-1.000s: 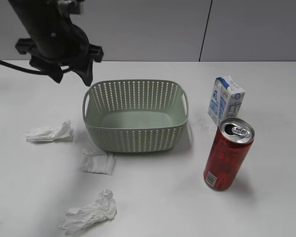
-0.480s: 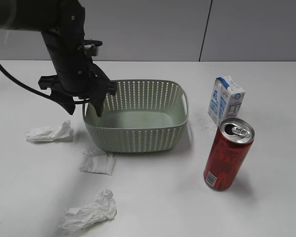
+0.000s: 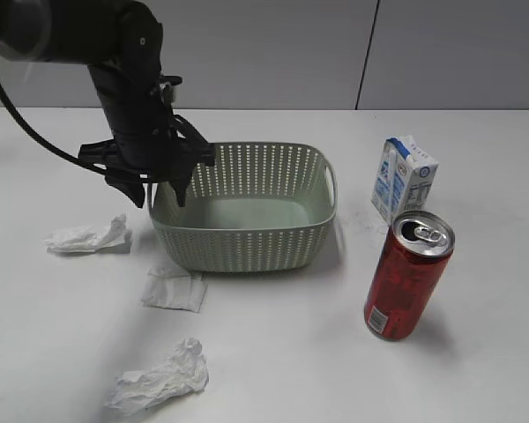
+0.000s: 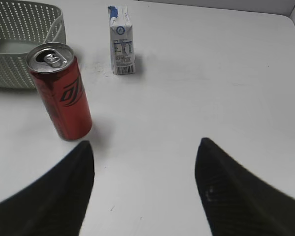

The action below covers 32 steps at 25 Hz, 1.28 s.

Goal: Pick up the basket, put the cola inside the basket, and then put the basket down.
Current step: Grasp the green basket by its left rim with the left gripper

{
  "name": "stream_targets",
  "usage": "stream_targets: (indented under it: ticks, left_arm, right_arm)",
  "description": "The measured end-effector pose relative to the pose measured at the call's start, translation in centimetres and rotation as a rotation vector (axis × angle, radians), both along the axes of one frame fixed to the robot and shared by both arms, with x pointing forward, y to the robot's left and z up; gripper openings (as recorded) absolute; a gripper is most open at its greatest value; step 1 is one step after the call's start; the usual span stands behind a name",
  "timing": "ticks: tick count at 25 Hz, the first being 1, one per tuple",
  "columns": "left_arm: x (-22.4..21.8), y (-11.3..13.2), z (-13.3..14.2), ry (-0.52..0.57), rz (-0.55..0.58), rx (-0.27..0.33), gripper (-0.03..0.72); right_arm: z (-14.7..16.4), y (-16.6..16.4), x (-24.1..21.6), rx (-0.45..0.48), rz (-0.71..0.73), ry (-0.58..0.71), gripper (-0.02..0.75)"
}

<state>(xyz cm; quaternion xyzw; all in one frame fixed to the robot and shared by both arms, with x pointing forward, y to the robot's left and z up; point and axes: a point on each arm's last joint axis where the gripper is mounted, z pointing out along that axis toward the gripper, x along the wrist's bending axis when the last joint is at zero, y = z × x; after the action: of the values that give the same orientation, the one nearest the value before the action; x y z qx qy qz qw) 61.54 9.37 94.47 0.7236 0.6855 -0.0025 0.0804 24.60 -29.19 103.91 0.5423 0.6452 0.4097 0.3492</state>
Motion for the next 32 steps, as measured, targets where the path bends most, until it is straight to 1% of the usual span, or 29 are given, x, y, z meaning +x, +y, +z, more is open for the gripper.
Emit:
stream_targets:
  ticks: [3,8,12,13,15,17,18,19,23,25,27,29,32]
  left_arm:
    - [0.0,0.0,-0.3,0.01,0.015,0.003,0.408]
    - [0.0,0.0,-0.4,0.018,0.027,0.005,0.316]
    - [0.0,-0.1,-0.5,0.024,0.036,-0.008,0.28]
    - [0.0,-0.2,-0.6,0.025,0.037,-0.01,0.257]
    - [0.0,-0.2,-0.6,0.026,0.038,-0.011,0.178]
    - [0.0,-0.2,-0.6,0.026,0.038,-0.011,0.067]
    - [0.0,-0.2,-0.6,0.026,0.038,-0.011,0.036]
    - [0.0,-0.2,-0.5,0.026,0.041,-0.016,0.022]
    - [0.0,-0.2,-0.4,0.026,0.045,-0.025,0.006]
    - [0.0,-0.1,0.1,0.03,0.058,-0.043,0.004]
    - [-0.1,0.2,1.1,0.033,0.081,-0.078,0.003]
    - [0.0,0.9,2.3,0.018,0.099,-0.094,0.003]
    - [-0.1,2.2,4.3,-0.013,0.101,-0.076,0.003]
  right_arm:
    - [0.0,0.0,0.0,0.0,0.0,0.0,0.489]
    - [0.0,0.0,0.0,0.0,0.0,0.0,0.489]
    - [0.0,0.0,0.0,0.0,0.0,0.0,0.489]
    - [0.0,0.0,0.0,0.0,0.0,0.0,0.489]
    - [0.0,0.0,0.0,0.0,0.0,0.0,0.489]
    - [0.0,0.0,0.0,0.0,0.0,0.0,0.489]
    - [0.0,0.0,0.0,0.0,0.0,0.0,0.489]
    - [0.0,0.0,0.0,0.0,0.0,0.0,0.489]
    - [0.0,0.0,0.0,0.0,0.0,0.0,0.489]
    - [0.0,0.0,0.0,0.0,0.0,0.0,0.489]
    - [0.0,0.0,0.0,0.0,0.0,0.0,0.489]
    - [0.0,0.0,0.0,0.001,0.0,0.0,0.489]
    - [0.5,0.1,0.0,0.006,0.003,0.005,0.489]
